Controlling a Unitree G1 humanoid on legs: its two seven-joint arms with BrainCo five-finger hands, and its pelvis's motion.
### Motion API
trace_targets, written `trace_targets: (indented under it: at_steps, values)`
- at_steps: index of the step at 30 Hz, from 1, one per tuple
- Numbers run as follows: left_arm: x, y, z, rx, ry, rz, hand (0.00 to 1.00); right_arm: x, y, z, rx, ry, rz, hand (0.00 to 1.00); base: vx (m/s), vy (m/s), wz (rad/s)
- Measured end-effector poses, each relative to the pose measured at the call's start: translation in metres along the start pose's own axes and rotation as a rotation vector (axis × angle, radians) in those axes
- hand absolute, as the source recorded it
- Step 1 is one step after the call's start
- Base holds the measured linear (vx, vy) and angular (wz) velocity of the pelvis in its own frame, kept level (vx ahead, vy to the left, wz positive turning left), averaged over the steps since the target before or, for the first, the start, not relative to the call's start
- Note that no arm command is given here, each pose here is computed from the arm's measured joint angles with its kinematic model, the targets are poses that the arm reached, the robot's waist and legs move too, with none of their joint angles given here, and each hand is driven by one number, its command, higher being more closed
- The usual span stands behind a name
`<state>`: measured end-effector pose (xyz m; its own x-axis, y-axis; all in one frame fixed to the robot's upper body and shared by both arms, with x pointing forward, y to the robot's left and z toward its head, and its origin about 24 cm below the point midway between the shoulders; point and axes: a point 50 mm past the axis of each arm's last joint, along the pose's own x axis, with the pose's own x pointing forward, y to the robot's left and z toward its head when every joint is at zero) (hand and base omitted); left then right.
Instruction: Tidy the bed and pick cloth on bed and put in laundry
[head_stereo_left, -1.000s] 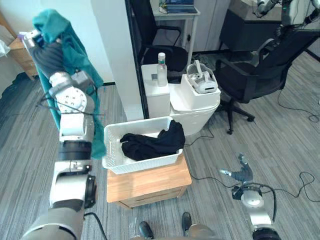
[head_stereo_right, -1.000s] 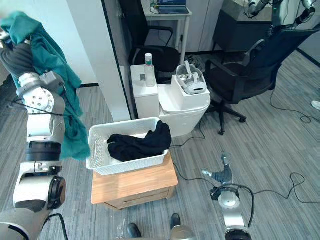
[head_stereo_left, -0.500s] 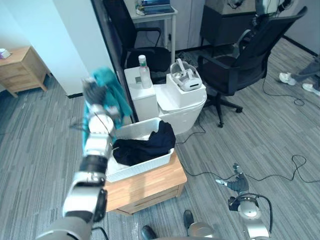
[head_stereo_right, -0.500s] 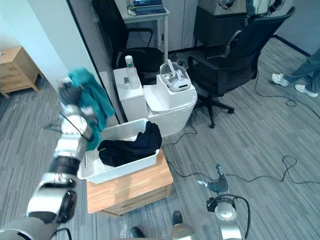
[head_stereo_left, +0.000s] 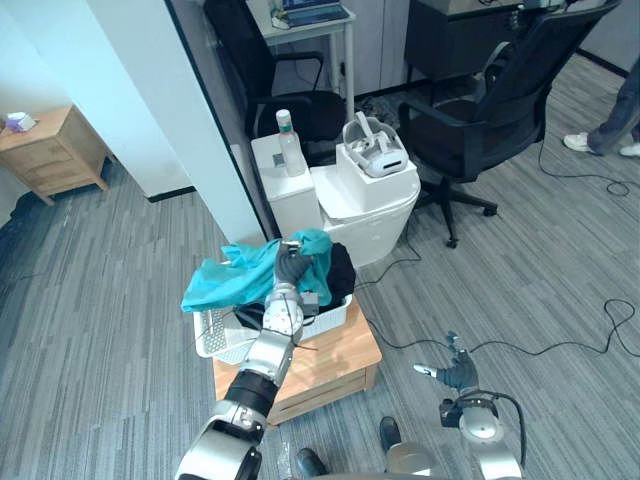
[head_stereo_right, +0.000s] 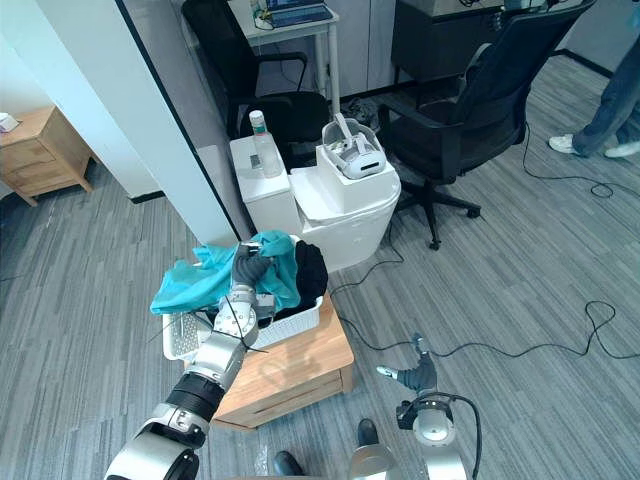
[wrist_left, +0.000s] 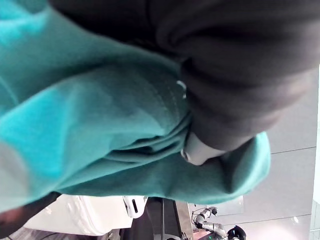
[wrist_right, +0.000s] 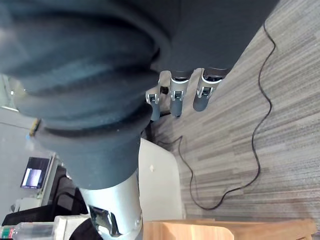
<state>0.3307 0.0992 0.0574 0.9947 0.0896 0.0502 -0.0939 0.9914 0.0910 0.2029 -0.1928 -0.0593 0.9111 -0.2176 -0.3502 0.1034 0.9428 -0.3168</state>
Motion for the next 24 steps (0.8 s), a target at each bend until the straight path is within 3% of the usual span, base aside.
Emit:
trace_targets:
  at_steps: [6, 12, 18, 22, 23, 24]
  values:
    - [0.044, 0.02, 0.047, 0.062, -0.106, 0.121, 1.0, 0.015, 0.016, 0.033, -0.02, -0.119, 0.053, 0.0, 0.0, 0.017, -0.19]
    - [0.06, 0.037, 0.078, 0.043, -0.176, 0.218, 1.0, 0.01, 0.021, 0.027, -0.006, -0.101, 0.05, 0.0, 0.08, 0.011, -0.05]
    - [0.056, 0.03, 0.062, 0.007, -0.115, 0.222, 1.0, 0.004, 0.029, 0.027, 0.025, -0.118, 0.062, 0.0, 0.06, -0.014, 0.1]
    - [0.021, 0.021, -0.005, -0.116, 0.105, 0.223, 1.0, 0.003, 0.035, 0.025, 0.056, -0.099, 0.062, 0.0, 0.03, -0.015, 0.17]
    - [0.006, 0.019, -0.023, -0.158, 0.166, 0.23, 0.0, 0.004, 0.034, 0.023, 0.063, -0.088, 0.054, 0.0, 0.02, -0.015, 0.17]
    - [-0.002, 0.018, -0.032, -0.179, 0.196, 0.236, 0.0, 0.004, 0.034, 0.022, 0.065, -0.08, 0.048, 0.0, 0.01, -0.017, 0.09]
